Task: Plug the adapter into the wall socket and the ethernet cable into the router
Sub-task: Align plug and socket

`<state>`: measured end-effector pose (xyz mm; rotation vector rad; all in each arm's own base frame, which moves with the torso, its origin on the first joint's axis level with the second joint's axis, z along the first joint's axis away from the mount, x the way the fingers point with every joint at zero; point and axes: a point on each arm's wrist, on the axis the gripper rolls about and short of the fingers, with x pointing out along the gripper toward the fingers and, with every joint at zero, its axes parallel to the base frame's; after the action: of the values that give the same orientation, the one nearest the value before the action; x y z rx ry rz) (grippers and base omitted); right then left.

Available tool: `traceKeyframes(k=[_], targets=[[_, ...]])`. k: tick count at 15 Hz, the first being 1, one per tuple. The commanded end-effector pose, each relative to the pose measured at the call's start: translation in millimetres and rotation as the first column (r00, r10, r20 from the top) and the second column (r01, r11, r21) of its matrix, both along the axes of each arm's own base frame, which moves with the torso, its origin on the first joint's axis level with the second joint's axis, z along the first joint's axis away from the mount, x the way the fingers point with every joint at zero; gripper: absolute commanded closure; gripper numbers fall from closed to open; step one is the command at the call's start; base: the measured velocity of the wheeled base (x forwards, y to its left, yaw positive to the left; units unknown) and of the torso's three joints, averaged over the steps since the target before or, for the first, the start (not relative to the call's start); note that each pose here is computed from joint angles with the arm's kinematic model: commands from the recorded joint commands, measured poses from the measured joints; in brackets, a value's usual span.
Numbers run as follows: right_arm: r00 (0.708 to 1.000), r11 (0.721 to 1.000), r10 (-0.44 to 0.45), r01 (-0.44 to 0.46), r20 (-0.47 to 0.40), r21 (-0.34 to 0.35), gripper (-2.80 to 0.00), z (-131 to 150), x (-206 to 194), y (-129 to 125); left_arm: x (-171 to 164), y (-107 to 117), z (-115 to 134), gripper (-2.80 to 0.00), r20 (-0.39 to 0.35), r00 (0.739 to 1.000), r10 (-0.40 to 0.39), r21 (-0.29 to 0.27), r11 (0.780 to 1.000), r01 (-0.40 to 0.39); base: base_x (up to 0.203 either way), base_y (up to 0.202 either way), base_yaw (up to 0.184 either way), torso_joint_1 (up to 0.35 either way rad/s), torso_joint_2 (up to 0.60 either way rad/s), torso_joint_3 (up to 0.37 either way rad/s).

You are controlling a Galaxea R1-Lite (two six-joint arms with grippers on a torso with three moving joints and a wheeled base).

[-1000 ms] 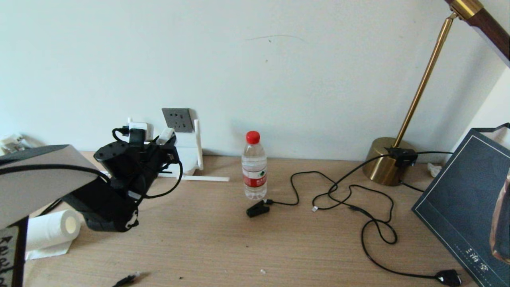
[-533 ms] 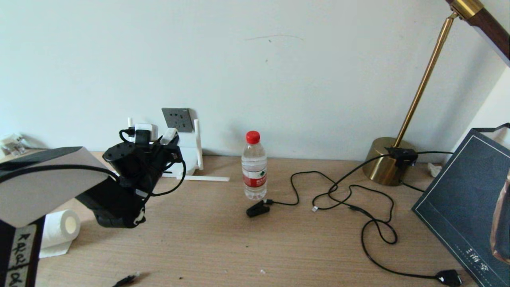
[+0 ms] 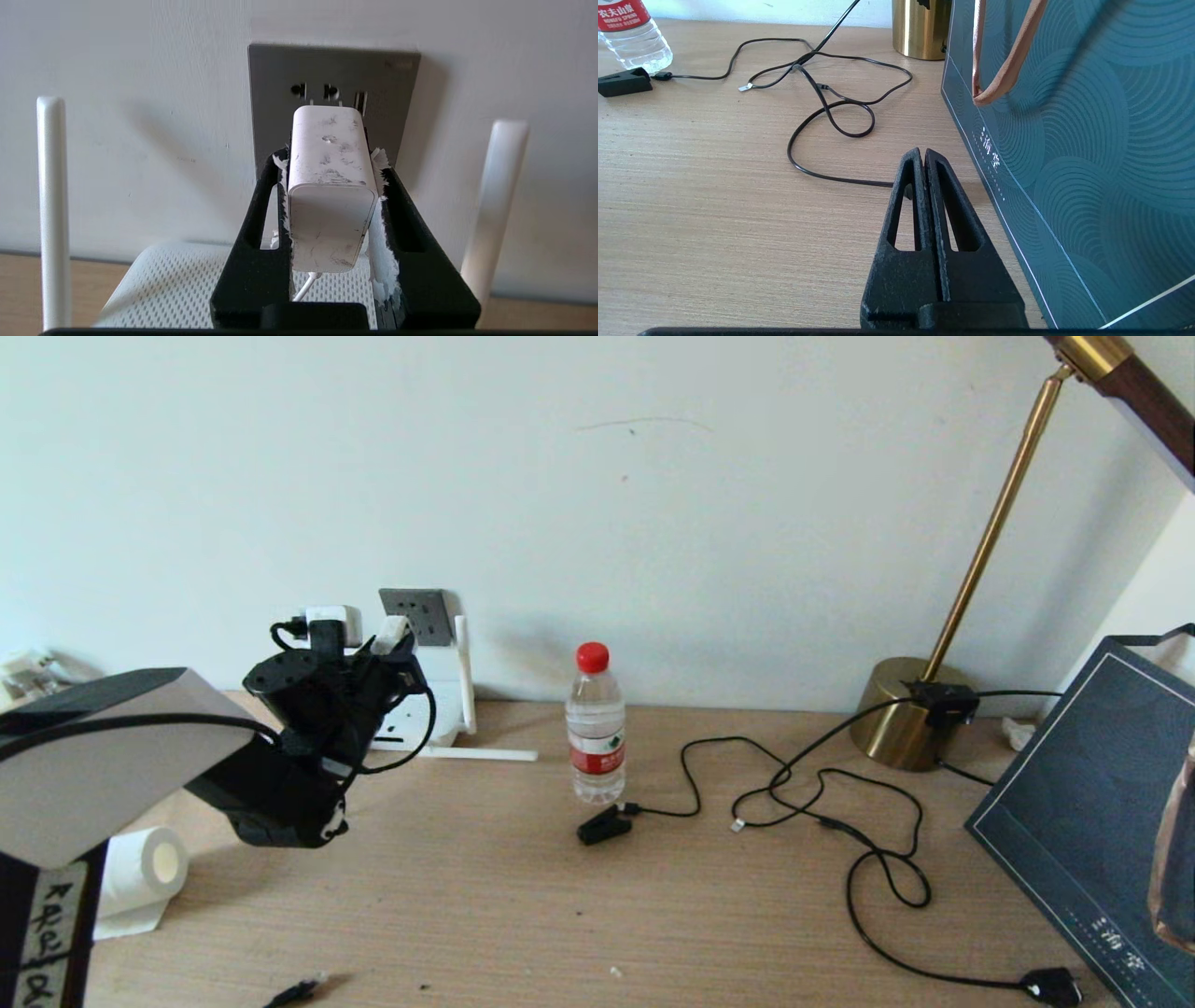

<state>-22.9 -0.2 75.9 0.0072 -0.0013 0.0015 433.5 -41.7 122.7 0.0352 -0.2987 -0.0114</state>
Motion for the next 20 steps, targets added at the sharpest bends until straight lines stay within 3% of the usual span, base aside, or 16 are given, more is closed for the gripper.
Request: traceKeyframes(k=[1,5,20], targets=[[1.000,1.000,0.000,0.000,0.000,0.000,0.00,0.5,0.0,0.0,4.0,-0.3,4.3,0.00,0.008,1.000,-0.003,-0.003,1.000,0.003,0.000,0.000,0.000,0.000,0.00,0.000],[1.000,1.000,0.001,-0.001,-0.001,0.000,0.00,0.0,0.1,0.0,5.0,-0.5,4.5,0.00,-0.030,0.999,-0.013,-0.018,1.000,0.013,0.000,0.000,0.000,0.000,0.00,0.000],[1.000,1.000,0.001,-0.001,-0.002,0.000,0.00,0.0,0.1,0.0,14.6,5.8,12.3,0.00,-0.037,0.999,-0.009,-0.016,1.000,0.009,0.000,0.000,0.000,0.000,0.00,0.000]])
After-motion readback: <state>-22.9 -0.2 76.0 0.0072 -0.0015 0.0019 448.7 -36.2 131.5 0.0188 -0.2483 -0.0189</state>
